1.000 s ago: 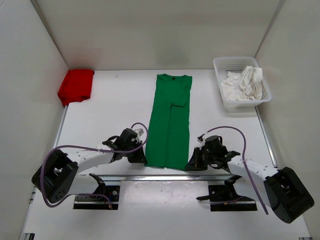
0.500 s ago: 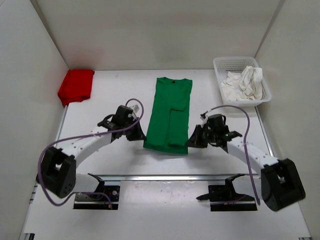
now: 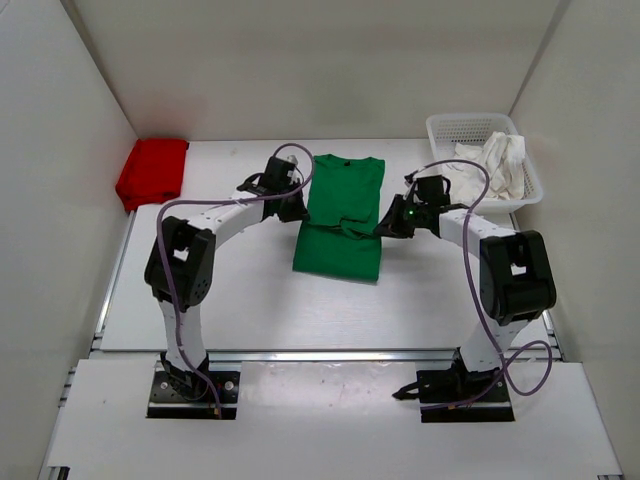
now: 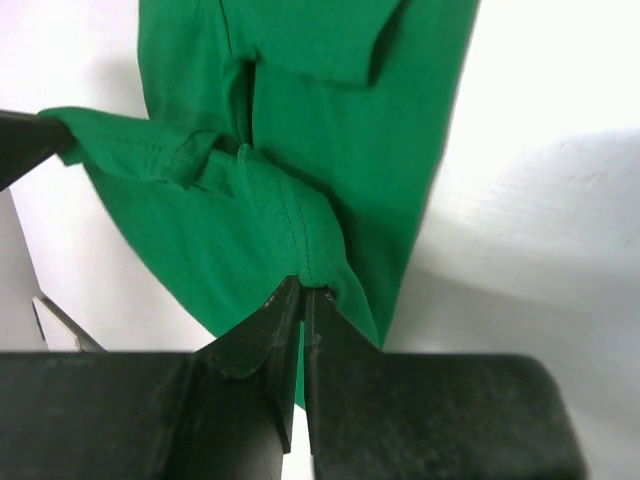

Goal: Fold and stack the t-shirts
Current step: Fold the folded rectangular tshirt in 1/3 of the way

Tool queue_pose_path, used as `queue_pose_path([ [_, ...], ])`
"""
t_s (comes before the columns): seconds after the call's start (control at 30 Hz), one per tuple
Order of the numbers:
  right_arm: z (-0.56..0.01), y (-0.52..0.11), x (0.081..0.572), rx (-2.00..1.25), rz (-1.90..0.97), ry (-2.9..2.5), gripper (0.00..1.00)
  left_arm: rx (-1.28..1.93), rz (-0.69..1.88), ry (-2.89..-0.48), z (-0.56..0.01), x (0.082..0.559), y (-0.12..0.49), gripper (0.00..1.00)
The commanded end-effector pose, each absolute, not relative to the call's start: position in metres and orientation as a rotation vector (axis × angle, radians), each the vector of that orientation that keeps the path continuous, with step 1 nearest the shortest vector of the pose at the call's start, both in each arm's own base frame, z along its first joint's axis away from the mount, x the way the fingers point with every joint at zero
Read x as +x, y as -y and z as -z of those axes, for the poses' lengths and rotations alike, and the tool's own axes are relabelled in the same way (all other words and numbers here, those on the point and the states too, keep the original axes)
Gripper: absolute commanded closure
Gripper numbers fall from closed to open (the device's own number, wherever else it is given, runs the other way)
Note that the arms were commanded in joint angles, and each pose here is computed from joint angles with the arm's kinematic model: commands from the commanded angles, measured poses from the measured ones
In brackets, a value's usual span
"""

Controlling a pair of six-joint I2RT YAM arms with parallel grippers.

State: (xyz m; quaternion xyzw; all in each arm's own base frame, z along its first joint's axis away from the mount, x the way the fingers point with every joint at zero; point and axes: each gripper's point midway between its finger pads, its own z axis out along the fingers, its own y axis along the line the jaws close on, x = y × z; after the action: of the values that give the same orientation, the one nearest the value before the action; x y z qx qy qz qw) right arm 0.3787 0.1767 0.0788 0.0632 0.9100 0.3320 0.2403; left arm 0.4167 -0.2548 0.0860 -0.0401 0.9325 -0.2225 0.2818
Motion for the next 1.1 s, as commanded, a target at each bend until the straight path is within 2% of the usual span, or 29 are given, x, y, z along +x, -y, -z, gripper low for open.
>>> queue_pose_path([
  [0.0, -0.098, -0.166, 0.404, 0.150, -0.909, -2.392, 0.99, -0.094, 0.552, -2.402, -0.113, 0.448, 0.254, 1.00],
  [0.3, -0.074, -0.154, 0.446, 0.197, -0.996, -2.390, 1.00, -0.088, 0.522, -2.424, -0.090, 0.481, 0.263, 1.00],
  [0.47, -0.068, -0.157, 0.453, 0.188, -0.989, -2.404, 1.00, -0.115, 0.471, -2.438, -0.079, 0.487, 0.251, 1.00],
  [0.6, -0.084, -0.160, 0.467, 0.141, -0.957, -2.366, 1.00, -0.175, 0.531, -2.396, -0.077, 0.489, 0.241, 0.97],
  [0.67, -0.084, -0.163, 0.470, 0.149, -0.958, -2.368, 1.00, -0.191, 0.562, -2.368, -0.083, 0.485, 0.241, 0.91],
  [0.73, -0.083, -0.164, 0.466, 0.142, -0.951, -2.386, 0.95, -0.189, 0.634, -2.316, -0.097, 0.491, 0.242, 0.80],
  [0.8, -0.088, -0.159, 0.468, 0.140, -0.907, -2.373, 0.81, -0.199, 0.682, -2.288, -0.111, 0.488, 0.238, 0.68],
  [0.93, -0.114, -0.153, 0.469, 0.090, -0.796, -2.346, 0.70, -0.269, 0.735, -2.161, -0.156, 0.483, 0.220, 0.68],
  [1.0, -0.134, -0.151, 0.472, 0.078, -0.719, -2.317, 0.68, -0.260, 0.743, -2.176, -0.154, 0.469, 0.226, 0.70],
  [1.03, -0.139, -0.155, 0.473, 0.070, -0.687, -2.310, 0.68, -0.215, 0.779, -2.170, -0.161, 0.460, 0.240, 0.70],
  [1.07, -0.141, -0.156, 0.473, 0.049, -0.679, -2.301, 0.70, -0.197, 0.781, -2.216, -0.143, 0.444, 0.251, 0.70],
])
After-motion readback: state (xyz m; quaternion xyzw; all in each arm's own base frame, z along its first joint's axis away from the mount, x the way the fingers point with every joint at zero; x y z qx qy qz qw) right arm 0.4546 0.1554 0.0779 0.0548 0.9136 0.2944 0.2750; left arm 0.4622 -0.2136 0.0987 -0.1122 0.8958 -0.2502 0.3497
